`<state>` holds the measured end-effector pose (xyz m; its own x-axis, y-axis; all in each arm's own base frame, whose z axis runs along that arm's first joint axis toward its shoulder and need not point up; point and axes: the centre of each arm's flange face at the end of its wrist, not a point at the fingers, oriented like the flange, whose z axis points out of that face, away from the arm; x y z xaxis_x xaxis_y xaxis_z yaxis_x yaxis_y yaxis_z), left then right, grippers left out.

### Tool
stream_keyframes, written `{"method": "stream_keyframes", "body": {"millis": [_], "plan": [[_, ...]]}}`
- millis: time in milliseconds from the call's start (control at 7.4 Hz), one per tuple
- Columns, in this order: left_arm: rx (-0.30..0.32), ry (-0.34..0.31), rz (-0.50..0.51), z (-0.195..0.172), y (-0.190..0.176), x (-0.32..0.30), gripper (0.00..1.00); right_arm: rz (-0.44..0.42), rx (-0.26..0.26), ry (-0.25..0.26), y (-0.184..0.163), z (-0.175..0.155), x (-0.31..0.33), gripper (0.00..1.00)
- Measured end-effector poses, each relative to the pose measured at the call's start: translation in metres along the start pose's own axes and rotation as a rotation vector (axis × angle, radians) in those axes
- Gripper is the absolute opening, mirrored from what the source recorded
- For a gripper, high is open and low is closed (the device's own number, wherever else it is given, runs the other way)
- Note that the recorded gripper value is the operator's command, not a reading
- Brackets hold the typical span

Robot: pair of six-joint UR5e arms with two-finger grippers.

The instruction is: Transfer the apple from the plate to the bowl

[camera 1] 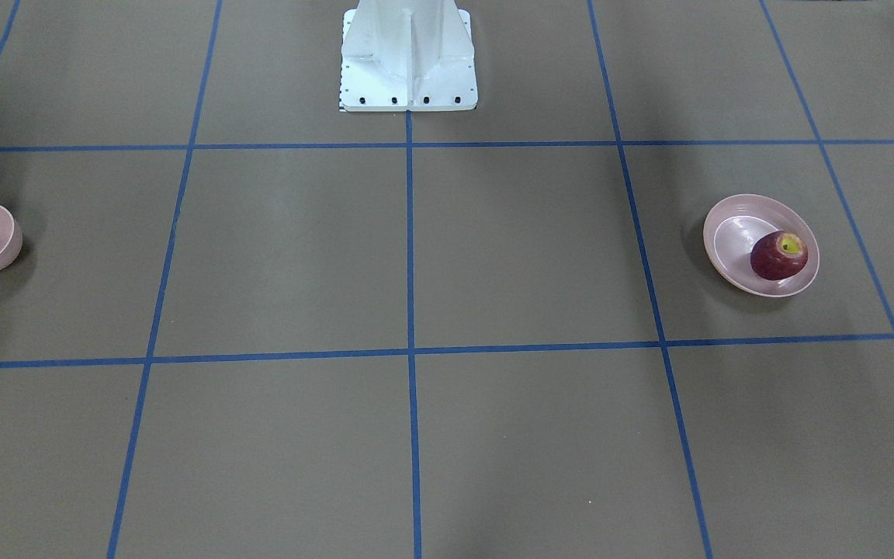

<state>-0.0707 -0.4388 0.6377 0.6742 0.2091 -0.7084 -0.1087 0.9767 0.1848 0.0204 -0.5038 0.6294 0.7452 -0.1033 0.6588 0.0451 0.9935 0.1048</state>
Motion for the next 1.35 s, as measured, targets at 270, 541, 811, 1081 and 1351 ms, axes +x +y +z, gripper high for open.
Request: {"method": "stream_keyframes", "body": {"millis": [270,541,811,1081,1351], "plan": [[0.003,0.001,0.002,-0.001,-0.001,0.001,0.99,0.000,-0.001,0.000,0.000,0.000,0.000,1.00],[0.010,0.006,0.009,-0.004,-0.004,0.004,0.99,-0.008,0.006,0.000,0.000,0.001,0.000,1.00],[0.014,0.005,0.014,-0.006,-0.007,0.005,0.99,-0.032,0.029,-0.004,0.001,0.004,0.001,1.00],[0.014,0.005,0.014,-0.005,-0.007,0.005,0.99,-0.047,0.014,-0.056,0.015,0.023,-0.009,1.00],[0.013,0.005,0.012,-0.005,-0.006,0.005,0.99,-0.029,0.024,-0.106,0.047,0.053,-0.025,1.00]]}}
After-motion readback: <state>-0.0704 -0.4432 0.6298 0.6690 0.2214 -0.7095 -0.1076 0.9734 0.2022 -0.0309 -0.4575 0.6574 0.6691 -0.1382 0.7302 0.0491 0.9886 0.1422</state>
